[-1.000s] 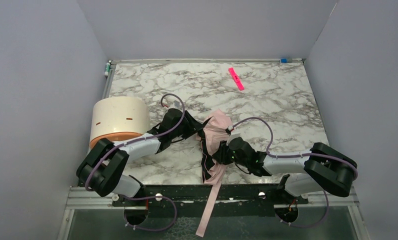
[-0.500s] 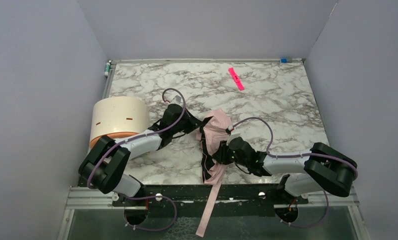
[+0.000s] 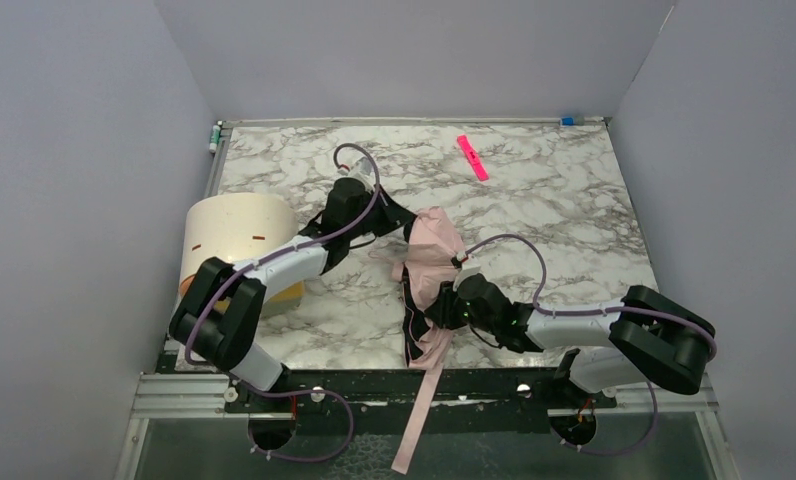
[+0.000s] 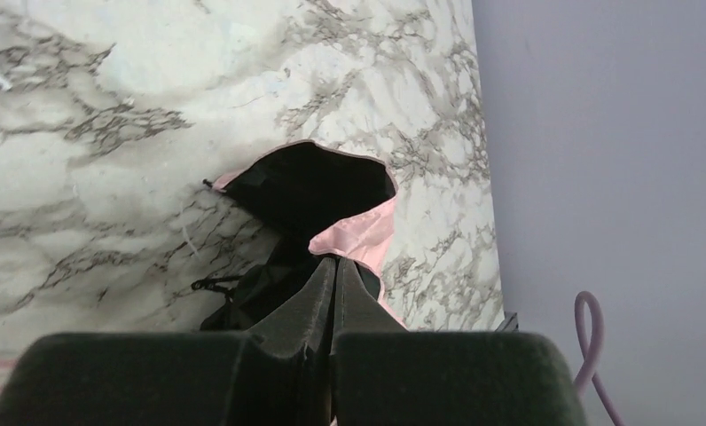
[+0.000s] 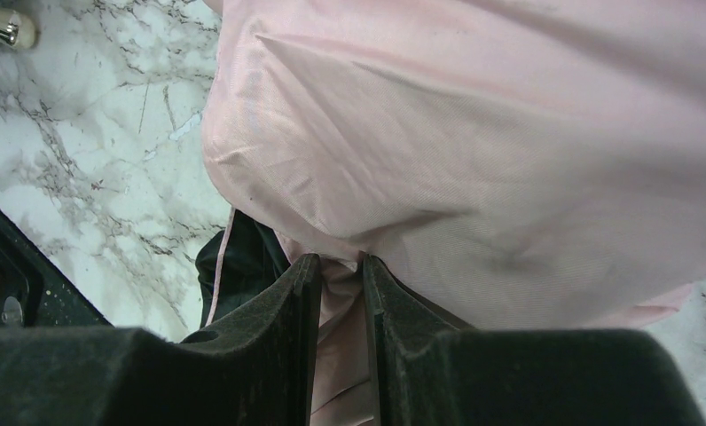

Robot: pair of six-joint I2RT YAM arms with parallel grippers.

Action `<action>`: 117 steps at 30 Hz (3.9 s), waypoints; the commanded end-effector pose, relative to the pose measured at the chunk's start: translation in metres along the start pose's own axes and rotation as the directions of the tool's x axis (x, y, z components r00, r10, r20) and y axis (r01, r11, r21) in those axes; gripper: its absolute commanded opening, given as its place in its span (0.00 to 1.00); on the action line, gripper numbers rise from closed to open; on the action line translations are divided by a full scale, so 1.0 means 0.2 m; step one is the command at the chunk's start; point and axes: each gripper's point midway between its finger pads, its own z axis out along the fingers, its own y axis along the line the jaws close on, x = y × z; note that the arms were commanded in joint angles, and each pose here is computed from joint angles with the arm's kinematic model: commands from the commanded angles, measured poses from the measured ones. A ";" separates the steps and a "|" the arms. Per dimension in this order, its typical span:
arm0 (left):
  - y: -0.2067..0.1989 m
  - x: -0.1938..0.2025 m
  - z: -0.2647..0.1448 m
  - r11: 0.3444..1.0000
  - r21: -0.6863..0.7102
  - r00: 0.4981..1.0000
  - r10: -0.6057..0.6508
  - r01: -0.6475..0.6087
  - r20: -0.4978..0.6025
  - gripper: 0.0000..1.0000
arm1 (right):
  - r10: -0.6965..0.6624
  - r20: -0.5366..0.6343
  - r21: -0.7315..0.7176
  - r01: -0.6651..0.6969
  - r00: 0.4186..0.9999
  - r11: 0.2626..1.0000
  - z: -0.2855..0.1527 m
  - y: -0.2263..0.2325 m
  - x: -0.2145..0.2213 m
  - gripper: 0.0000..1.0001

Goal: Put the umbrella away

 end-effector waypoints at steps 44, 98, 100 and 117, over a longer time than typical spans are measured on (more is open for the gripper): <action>-0.25 -0.13 0.03 0.917 -0.194 0.925 0.302 -0.347 -0.230 0.99 | -0.031 -0.242 0.176 0.075 0.970 0.981 -0.05 -0.27 0.32 0.30; -0.18 -0.06 -0.02 0.850 -0.295 0.873 0.322 -0.437 -0.366 0.81 | -0.006 -0.229 0.198 0.053 0.973 0.979 -0.06 -0.28 0.31 0.30; -0.19 -0.04 0.00 0.861 -0.277 0.873 0.312 -0.427 -0.376 0.77 | -0.005 -0.228 0.198 0.051 0.974 0.979 -0.06 -0.28 0.31 0.30; -0.28 0.10 0.13 0.926 -0.124 0.851 0.268 -0.357 -0.452 0.23 | -0.004 -0.226 0.195 0.050 0.974 0.980 -0.06 -0.28 0.31 0.30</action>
